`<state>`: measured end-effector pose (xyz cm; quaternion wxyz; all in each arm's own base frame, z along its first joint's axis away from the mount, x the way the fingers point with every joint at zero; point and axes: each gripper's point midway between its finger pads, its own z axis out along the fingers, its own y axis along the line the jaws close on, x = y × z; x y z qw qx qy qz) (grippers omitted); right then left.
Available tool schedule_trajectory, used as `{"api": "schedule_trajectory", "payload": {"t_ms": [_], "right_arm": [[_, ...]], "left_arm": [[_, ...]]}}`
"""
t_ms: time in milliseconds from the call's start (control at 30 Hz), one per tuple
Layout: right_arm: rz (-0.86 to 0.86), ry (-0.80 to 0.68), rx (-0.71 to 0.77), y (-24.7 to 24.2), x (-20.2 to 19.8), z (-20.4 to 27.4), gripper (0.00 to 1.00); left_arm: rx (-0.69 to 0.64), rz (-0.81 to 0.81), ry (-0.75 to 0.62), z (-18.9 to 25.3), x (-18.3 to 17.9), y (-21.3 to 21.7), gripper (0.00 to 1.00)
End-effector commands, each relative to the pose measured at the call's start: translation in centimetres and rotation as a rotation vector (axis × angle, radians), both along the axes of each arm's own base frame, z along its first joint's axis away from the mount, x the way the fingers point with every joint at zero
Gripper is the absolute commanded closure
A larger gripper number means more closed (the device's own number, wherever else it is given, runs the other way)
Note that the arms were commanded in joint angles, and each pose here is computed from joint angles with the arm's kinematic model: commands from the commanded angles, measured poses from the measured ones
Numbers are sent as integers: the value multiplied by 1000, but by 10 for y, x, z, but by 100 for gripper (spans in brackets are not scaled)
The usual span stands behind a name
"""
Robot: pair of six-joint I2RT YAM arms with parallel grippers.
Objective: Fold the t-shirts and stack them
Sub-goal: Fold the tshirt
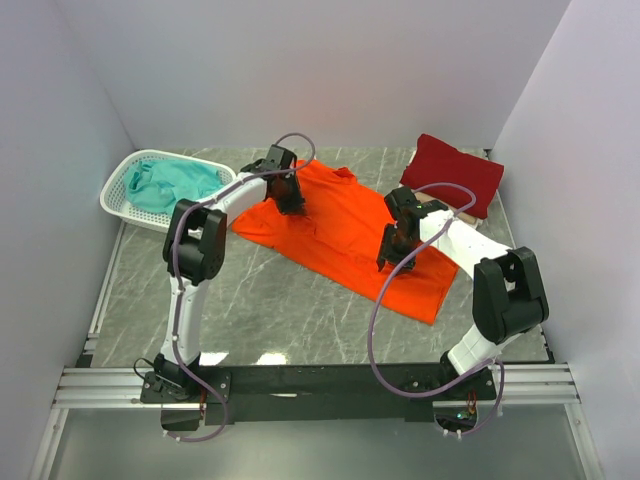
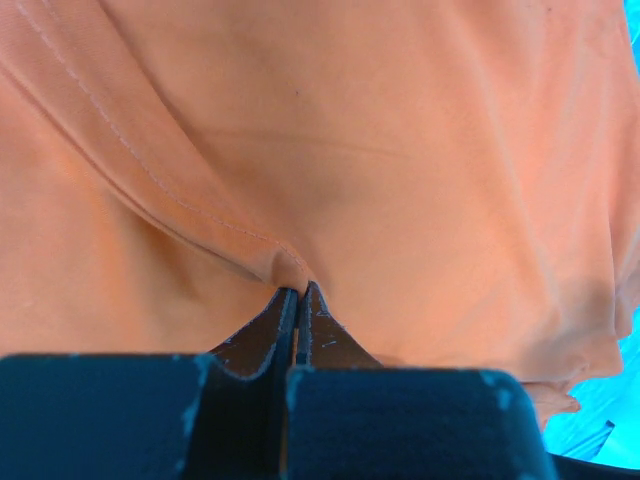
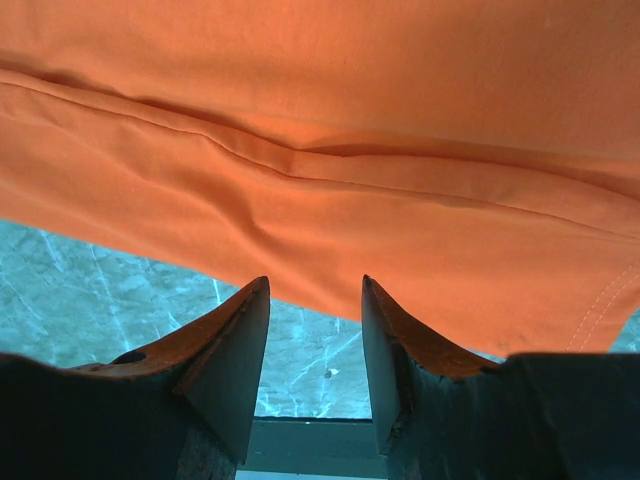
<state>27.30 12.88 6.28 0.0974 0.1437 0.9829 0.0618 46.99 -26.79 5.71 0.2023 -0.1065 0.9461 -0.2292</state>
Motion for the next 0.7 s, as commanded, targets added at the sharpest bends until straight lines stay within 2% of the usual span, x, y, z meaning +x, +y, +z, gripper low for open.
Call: {"api": "schedule_trajectory", "payload": {"t_ms": [0, 100, 133, 200, 233, 267, 333, 367, 467, 567, 667], "right_arm": [[-8, -54, 5, -1, 4, 10, 51], [-10, -58, 4, -2, 4, 11, 51], [-10, -59, 5, -2, 4, 12, 51], [-10, -66, 4, -2, 4, 14, 51], [-8, -68, 4, -2, 4, 15, 51], [-9, -71, 4, -2, 5, 16, 50], [-11, -79, 9, -2, 6, 19, 50], [-11, -86, 11, -2, 6, 21, 50], [-8, -101, 20, 0, 8, 26, 50], [0, -104, 26, 2, 10, 26, 50], [6, -94, 38, 7, 11, 20, 50]], "left_arm": [[-74, 7, -29, 14, 12, -16, 98], [-106, 1, -33, 16, 16, -23, 86], [-119, -5, -38, 16, 17, -27, 75], [-162, -24, -62, 26, 18, -34, 66], [-174, -33, -71, 28, 17, -37, 55], [-227, -61, -126, 48, 20, -46, 49], [-277, -86, -158, 60, 19, -52, 36], [-324, -123, -209, 79, 20, -59, 34], [-361, -161, -278, 106, 17, -62, 26], [-346, -172, -318, 118, 10, -54, 20], [-273, -129, -315, 106, 9, -29, 15]]}}
